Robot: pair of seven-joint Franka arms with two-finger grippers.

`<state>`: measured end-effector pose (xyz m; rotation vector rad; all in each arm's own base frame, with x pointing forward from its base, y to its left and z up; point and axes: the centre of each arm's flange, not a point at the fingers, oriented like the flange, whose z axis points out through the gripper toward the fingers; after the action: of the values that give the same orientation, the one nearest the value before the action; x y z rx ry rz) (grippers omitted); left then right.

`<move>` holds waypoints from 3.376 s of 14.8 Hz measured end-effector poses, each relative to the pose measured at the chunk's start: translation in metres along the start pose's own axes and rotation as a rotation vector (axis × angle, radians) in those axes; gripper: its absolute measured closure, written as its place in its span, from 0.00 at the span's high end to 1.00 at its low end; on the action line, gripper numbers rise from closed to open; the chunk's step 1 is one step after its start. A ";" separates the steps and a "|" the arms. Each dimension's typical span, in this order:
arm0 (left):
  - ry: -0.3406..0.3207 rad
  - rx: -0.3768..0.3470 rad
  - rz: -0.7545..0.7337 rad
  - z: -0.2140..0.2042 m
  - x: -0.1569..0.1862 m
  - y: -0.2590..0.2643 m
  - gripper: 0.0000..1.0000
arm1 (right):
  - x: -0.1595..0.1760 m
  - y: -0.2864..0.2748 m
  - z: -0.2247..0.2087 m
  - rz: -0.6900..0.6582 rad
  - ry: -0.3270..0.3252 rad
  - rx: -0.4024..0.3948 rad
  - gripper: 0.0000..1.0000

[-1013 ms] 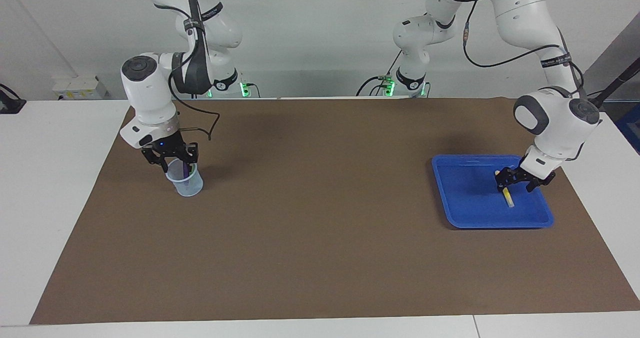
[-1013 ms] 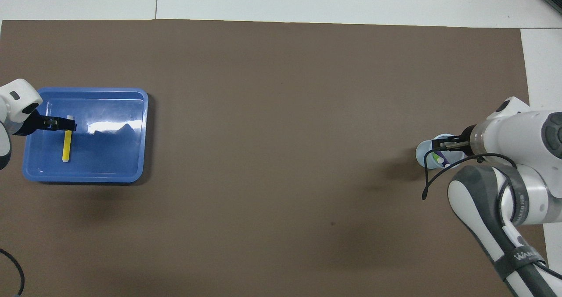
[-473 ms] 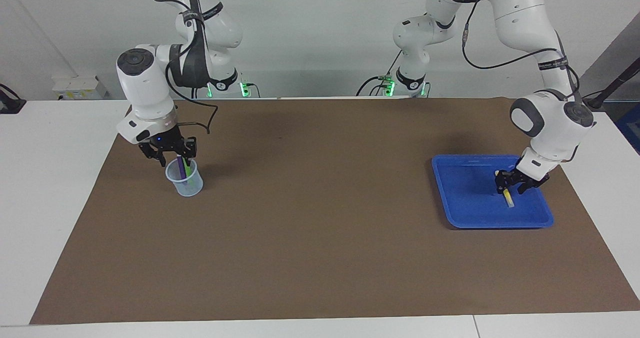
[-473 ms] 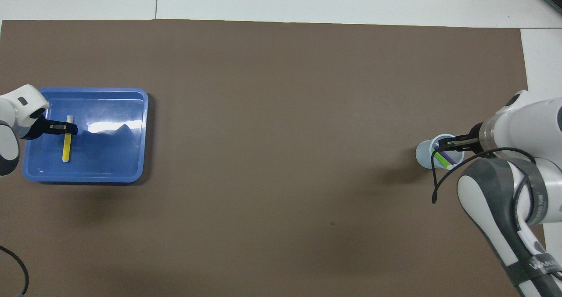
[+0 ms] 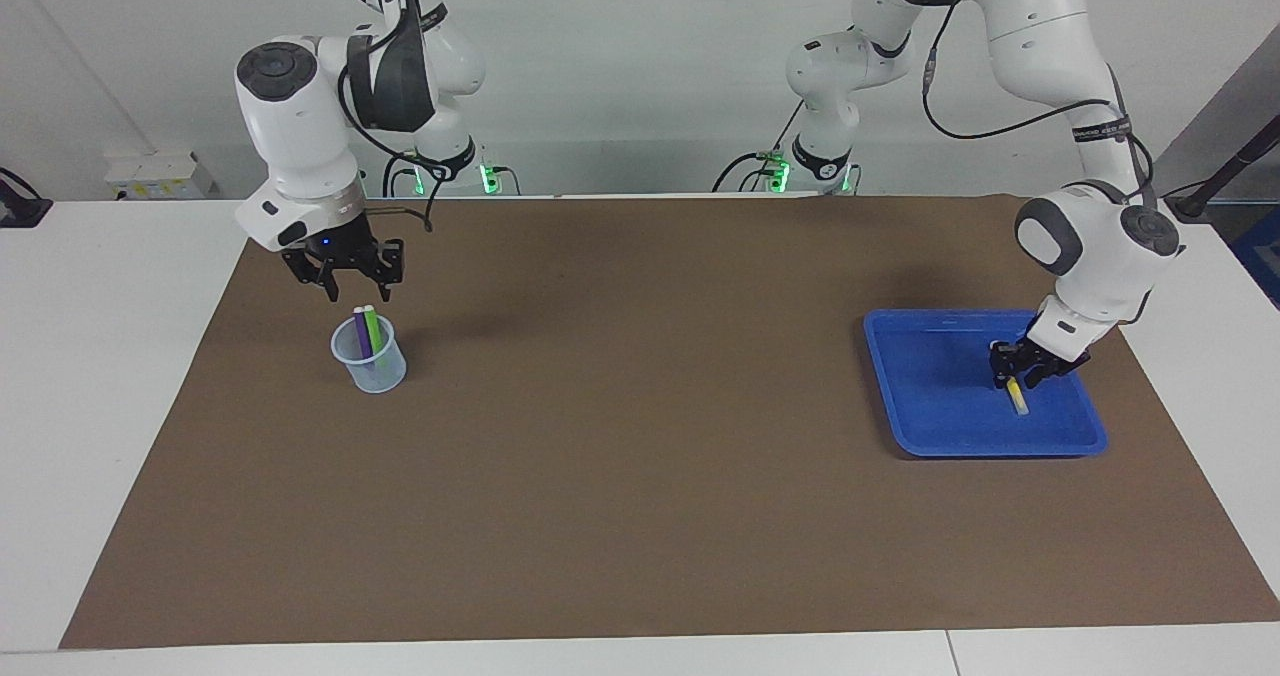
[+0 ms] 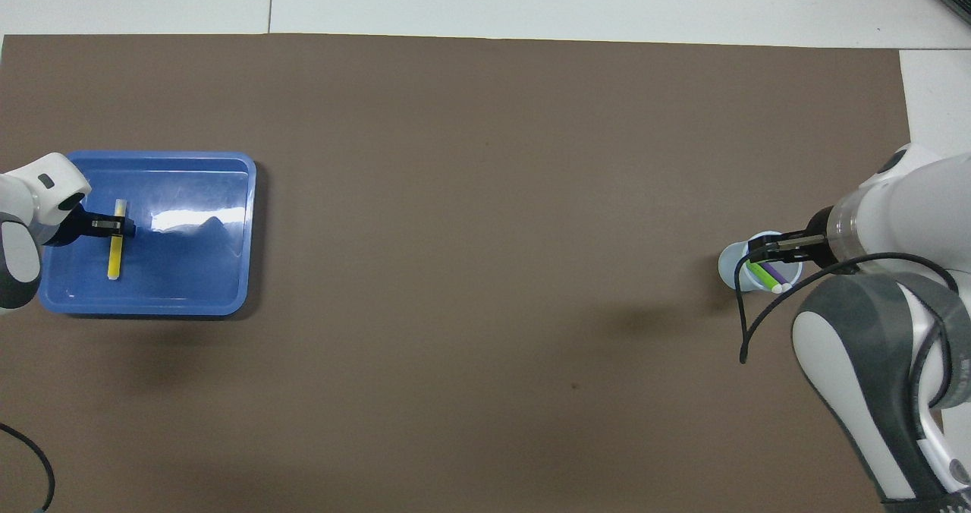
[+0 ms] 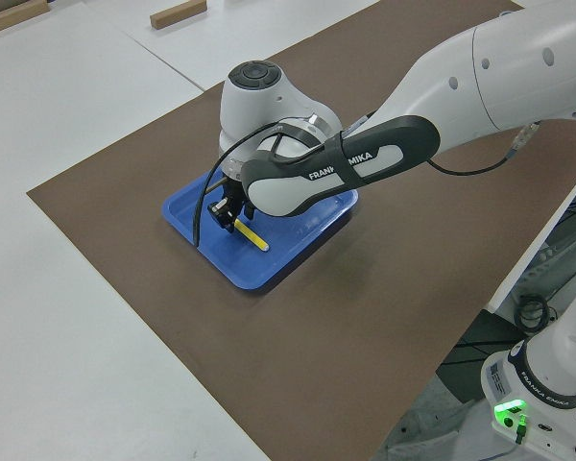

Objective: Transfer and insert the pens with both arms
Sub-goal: 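Grasp the yellow pen with the left gripper while the right gripper withdraws, then lift the yellow pen with the left gripper while the right gripper approaches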

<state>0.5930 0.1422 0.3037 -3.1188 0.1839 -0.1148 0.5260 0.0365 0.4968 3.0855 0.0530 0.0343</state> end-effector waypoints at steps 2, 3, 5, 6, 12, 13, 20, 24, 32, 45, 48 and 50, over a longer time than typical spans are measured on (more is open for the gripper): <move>-0.001 0.000 0.000 0.002 -0.001 0.000 0.50 | -0.002 -0.016 -0.007 0.008 0.002 0.068 0.70; -0.002 -0.001 0.000 0.002 -0.002 0.000 0.41 | -0.003 -0.024 -0.010 0.008 0.004 0.099 0.70; -0.002 -0.001 -0.001 0.003 -0.002 0.000 0.37 | -0.006 -0.041 -0.016 0.006 0.006 0.159 0.70; -0.002 -0.001 -0.001 0.003 -0.002 0.000 0.26 | -0.007 -0.049 -0.019 0.006 0.007 0.188 0.70; -0.025 -0.009 -0.021 -0.005 0.001 -0.001 0.16 | -0.012 -0.086 -0.041 -0.001 0.028 0.327 0.80; -0.045 -0.018 -0.040 -0.013 0.005 -0.002 0.16 | -0.013 -0.093 -0.045 -0.003 0.030 0.351 0.80; -0.154 -0.052 -0.260 -0.098 0.014 0.058 0.16 | -0.017 -0.124 -0.057 -0.039 0.031 0.527 0.80; -0.197 -0.139 -0.426 -0.137 0.005 0.096 0.16 | -0.021 -0.157 -0.069 -0.059 0.074 0.627 0.79; -0.314 -0.278 -0.765 -0.189 -0.008 0.179 0.16 | -0.025 -0.188 -0.080 -0.058 0.110 0.814 0.80; -0.396 -0.384 -1.325 -0.267 -0.028 0.324 0.16 | -0.053 -0.242 -0.066 0.008 0.201 1.014 0.90; -0.405 -0.382 -1.410 -0.266 -0.032 0.355 0.16 | -0.054 -0.245 -0.066 0.005 0.206 1.013 0.88; -0.421 -0.373 -1.455 -0.268 -0.036 0.368 0.16 | -0.057 -0.250 -0.067 0.002 0.218 1.011 0.90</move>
<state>0.4948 -0.2222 0.5607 -2.6829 -2.1565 0.5971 0.4593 0.2879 0.5490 4.0693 0.1022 0.4867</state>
